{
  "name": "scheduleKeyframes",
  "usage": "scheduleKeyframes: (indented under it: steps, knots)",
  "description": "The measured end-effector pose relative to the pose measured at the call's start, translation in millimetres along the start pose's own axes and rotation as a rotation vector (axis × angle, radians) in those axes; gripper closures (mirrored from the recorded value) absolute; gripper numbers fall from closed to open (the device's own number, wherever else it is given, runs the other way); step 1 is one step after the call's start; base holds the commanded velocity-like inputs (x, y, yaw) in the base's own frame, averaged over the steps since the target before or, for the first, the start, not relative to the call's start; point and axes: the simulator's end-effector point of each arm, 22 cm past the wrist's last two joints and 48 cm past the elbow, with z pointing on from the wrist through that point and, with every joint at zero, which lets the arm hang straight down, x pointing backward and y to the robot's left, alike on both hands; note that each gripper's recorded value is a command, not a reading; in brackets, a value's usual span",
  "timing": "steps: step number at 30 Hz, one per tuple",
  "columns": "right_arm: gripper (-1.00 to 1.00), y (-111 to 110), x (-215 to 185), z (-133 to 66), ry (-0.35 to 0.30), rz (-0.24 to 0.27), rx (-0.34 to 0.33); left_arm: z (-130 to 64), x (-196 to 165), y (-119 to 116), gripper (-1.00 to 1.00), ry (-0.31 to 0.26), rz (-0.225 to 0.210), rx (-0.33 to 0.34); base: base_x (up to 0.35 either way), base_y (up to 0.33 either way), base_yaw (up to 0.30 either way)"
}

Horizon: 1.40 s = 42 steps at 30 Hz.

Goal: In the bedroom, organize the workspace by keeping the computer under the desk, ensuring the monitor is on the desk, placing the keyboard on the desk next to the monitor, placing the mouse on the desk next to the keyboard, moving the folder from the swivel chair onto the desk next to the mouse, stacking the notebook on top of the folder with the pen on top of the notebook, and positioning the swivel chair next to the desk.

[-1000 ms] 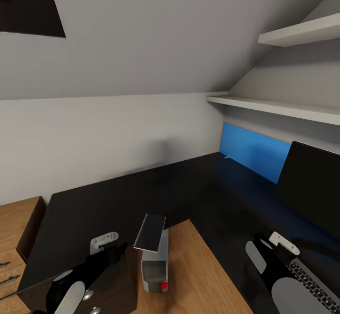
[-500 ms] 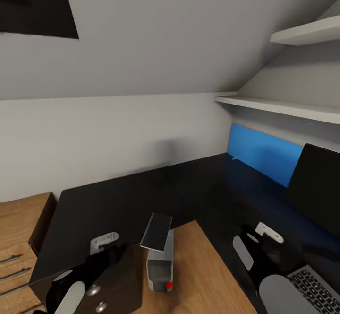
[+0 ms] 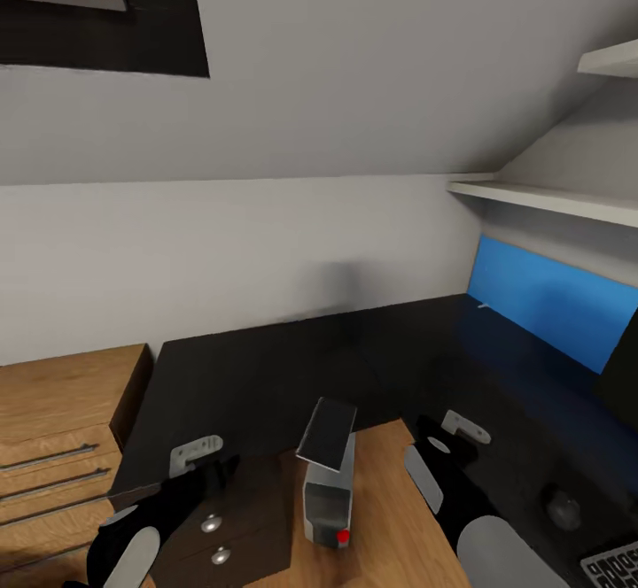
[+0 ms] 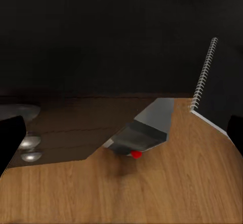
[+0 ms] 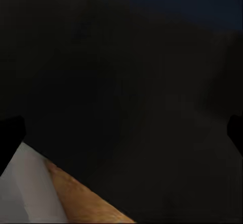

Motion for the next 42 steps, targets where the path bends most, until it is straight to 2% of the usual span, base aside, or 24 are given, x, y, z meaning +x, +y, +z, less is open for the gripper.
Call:
scheduleKeyframes:
  steps: [4,9,23,28,31,34,36,42]
  knots:
    - [-1.00,19.0,4.2,-9.2,-0.011,-0.041,-0.041,0.1,-0.1,0.4,-1.00,-0.001,0.002,-0.001,-0.049,0.000,0.278]
    - [-1.00,30.7,5.6,-15.1,-0.025,-0.073,-0.070,0.0,-0.2,0.6,-1.00,-0.001,0.003,-0.002,-0.056,0.000,0.278]
    - [-1.00,45.3,11.1,-24.1,-0.028,-0.096,-0.100,0.3,0.3,0.7,-1.00,-0.001,0.006,-0.003,-0.004,0.000,0.278]
    - [-1.00,48.7,11.7,-26.1,-0.030,-0.103,-0.108,5.6,11.3,11.0,-1.00,0.017,0.021,-0.032,0.000,0.000,0.279]
    - [-1.00,51.2,12.3,-27.6,-0.032,-0.107,-0.113,6.1,56.0,33.4,-1.00,0.095,0.029,-0.079,0.000,0.000,0.278]
    - [-1.00,54.1,12.3,-29.2,-0.036,-0.116,-0.120,0.0,84.8,50.5,-1.00,0.126,0.039,-0.116,0.000,0.000,0.278]
    - [-1.00,55.8,12.3,-30.2,-0.039,-0.121,-0.125,-4.2,95.4,59.6,-1.00,0.122,0.047,-0.137,0.000,0.000,0.278]
    - [-1.00,59.4,12.7,-32.4,-0.044,-0.132,-0.134,-18.3,123.9,102.2,-1.00,0.050,0.098,-0.233,0.000,0.000,0.278]
